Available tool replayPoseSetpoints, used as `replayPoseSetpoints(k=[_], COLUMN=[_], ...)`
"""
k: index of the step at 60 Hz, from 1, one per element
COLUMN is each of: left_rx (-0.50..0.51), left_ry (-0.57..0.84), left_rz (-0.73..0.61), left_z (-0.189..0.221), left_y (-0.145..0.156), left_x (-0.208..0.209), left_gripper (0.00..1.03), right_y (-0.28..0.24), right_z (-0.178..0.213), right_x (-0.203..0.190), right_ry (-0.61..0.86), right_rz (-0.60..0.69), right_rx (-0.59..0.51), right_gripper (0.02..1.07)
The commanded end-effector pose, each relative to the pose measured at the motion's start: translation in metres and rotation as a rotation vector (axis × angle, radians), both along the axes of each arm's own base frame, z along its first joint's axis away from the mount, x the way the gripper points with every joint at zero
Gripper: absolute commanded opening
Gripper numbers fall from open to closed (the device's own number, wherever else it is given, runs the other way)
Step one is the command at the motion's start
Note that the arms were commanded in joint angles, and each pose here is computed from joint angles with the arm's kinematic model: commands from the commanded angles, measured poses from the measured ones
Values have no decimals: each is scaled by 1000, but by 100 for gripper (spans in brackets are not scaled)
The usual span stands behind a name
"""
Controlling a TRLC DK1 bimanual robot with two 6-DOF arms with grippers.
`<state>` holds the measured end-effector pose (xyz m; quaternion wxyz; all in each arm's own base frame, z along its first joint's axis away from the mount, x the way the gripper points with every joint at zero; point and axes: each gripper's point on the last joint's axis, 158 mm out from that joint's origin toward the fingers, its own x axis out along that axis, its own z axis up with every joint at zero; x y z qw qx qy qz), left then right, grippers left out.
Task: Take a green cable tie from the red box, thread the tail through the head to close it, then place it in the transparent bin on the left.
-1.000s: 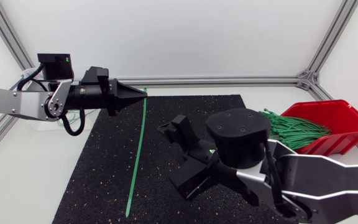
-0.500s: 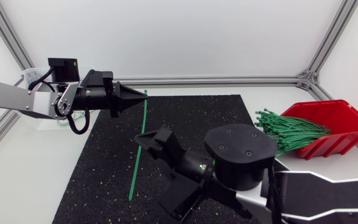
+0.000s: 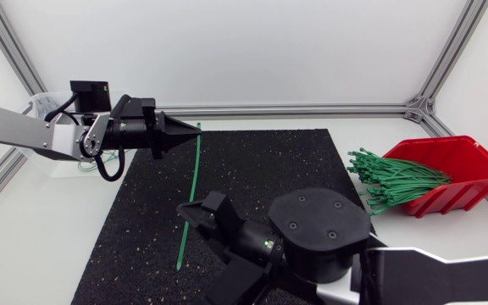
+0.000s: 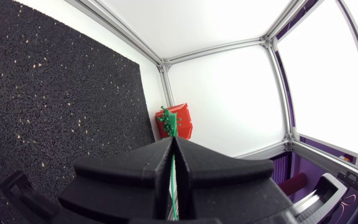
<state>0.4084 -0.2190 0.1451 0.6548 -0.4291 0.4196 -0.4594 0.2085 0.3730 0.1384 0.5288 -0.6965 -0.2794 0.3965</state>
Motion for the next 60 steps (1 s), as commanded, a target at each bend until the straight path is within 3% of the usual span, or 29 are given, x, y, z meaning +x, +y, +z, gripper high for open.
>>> replayPoseSetpoints(k=[1, 6, 20, 33, 38, 47, 50, 60], left_rx=[-13, -12, -13, -13, -12, -12, -12, -11], left_ry=[8, 14, 22, 16, 10, 2, 1, 0], left_rz=[-5, -3, -12, -17, -17, -20, -21, -25], left_z=[-1, -3, -5, -2, -1, 1, 1, 0], left_y=[1, 1, -2, -4, -4, -4, -5, -6], left_x=[7, 7, 5, 3, 1, -1, -1, -2], left_gripper=[4, 4, 4, 4, 4, 4, 4, 4], right_y=[-3, -2, -7, -13, -9, -4, -4, -4], right_z=[-14, -20, -35, -44, -39, -37, -38, -39], right_x=[-8, -13, -30, -29, -23, -21, -21, -20], right_ry=[50, 76, 131, 81, 36, -16, -22, -24], right_rz=[0, 11, 105, 242, 280, 347, 356, 352], right_rx=[1, 0, -7, -51, -6, 37, 33, 36], right_gripper=[49, 45, 50, 50, 49, 36, 25, 25])
